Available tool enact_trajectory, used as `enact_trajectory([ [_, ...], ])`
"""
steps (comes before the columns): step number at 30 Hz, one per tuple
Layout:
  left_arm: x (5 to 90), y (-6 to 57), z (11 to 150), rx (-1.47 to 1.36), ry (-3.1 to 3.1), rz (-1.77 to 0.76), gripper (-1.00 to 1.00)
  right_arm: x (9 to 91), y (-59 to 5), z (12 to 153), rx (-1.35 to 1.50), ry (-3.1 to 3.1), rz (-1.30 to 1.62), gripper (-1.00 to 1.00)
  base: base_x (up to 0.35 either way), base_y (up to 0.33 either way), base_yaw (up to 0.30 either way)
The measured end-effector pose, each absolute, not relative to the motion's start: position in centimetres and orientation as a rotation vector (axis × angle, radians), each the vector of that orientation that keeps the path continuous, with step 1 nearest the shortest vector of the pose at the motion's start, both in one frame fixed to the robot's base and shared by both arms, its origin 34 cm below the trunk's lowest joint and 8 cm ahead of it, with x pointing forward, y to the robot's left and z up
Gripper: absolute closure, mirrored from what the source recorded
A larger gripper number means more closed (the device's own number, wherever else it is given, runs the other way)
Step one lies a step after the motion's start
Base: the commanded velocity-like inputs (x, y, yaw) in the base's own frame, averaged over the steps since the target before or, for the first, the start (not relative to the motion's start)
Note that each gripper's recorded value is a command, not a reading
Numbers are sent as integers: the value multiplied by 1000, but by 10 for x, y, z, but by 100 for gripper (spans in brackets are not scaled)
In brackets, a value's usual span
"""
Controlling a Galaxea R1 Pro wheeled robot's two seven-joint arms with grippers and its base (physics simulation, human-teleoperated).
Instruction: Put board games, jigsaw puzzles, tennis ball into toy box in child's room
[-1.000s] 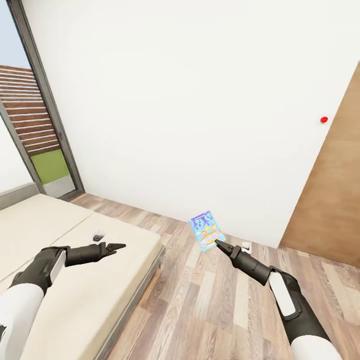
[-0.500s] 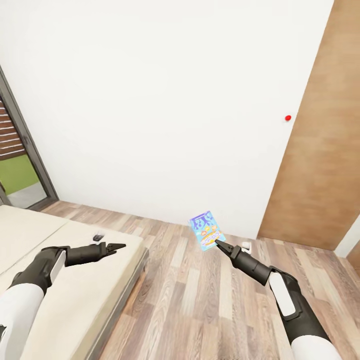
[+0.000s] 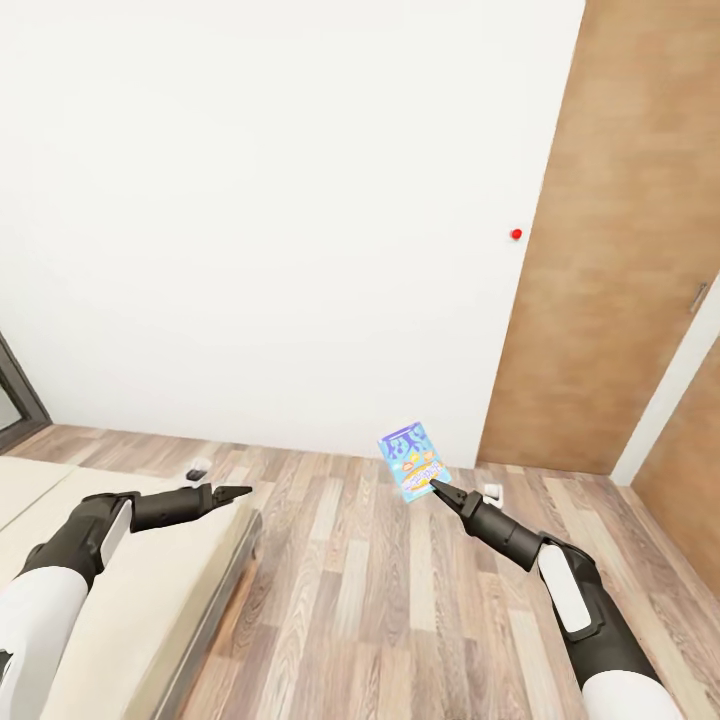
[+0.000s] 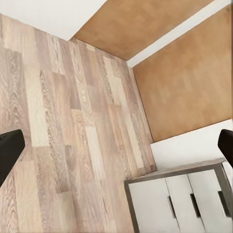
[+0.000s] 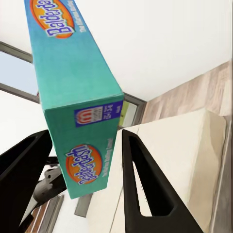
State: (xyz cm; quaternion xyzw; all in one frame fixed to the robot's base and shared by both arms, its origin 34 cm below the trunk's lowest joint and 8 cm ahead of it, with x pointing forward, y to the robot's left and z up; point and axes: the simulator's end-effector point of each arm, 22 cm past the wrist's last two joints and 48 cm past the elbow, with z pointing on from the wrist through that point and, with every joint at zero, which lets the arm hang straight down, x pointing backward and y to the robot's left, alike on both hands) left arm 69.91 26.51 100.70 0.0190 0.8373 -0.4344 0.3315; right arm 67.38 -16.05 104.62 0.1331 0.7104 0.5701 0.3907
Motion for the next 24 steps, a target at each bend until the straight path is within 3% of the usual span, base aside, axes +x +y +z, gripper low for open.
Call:
enact_trajectory([
  [24, 699, 267, 1008, 53, 2185, -1133, -100, 674, -161, 1046, 340, 1804, 1448, 100, -6, 28, -282],
])
